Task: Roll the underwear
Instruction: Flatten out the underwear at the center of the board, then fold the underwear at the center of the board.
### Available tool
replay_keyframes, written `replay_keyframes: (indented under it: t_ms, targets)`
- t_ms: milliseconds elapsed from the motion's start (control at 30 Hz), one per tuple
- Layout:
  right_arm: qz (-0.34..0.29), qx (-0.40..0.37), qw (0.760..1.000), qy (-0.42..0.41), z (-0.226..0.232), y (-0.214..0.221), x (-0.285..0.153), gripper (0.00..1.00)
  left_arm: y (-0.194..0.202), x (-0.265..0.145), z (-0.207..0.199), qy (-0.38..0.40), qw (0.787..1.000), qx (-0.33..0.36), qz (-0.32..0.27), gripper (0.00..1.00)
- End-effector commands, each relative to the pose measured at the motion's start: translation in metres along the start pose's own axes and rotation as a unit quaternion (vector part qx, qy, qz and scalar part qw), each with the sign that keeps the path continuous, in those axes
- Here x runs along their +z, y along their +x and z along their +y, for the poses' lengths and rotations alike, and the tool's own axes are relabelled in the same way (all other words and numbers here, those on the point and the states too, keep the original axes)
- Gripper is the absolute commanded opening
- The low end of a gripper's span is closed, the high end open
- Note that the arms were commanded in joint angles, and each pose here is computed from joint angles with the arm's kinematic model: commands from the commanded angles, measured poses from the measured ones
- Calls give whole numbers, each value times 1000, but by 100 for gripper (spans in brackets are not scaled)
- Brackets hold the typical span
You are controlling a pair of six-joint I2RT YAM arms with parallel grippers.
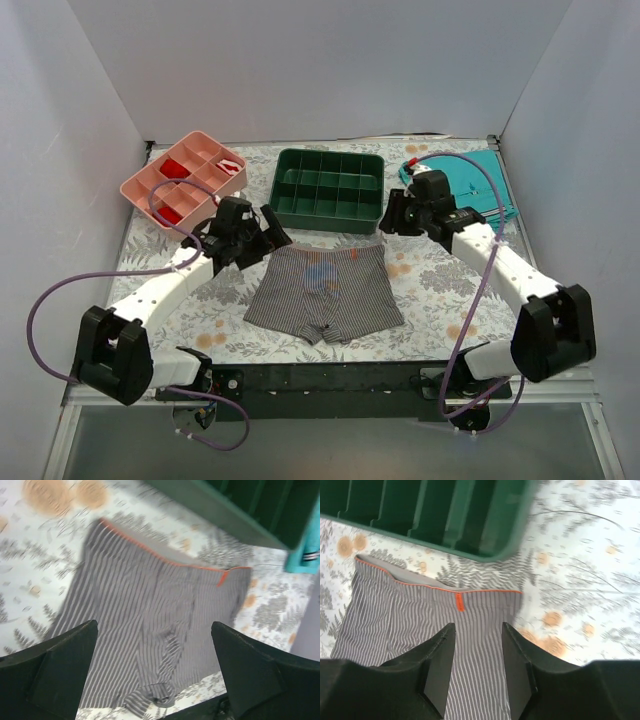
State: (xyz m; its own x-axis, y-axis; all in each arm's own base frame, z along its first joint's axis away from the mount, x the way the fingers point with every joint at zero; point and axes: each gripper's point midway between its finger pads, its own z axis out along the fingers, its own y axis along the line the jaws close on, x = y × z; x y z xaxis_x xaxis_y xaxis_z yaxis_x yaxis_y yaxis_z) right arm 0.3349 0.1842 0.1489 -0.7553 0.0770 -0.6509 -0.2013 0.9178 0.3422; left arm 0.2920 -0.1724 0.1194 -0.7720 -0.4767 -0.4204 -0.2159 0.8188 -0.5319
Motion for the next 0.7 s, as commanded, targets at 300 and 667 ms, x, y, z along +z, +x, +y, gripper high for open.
replay_keyframes:
  t_ms: [300, 667]
  targets:
    - [44, 108, 993, 36, -67, 100, -45, 48, 7, 23, -67, 73, 993, 41, 86, 98]
    - [57, 124, 990, -22, -49, 121, -52, 47, 18, 85, -26, 40, 996, 64, 53, 98]
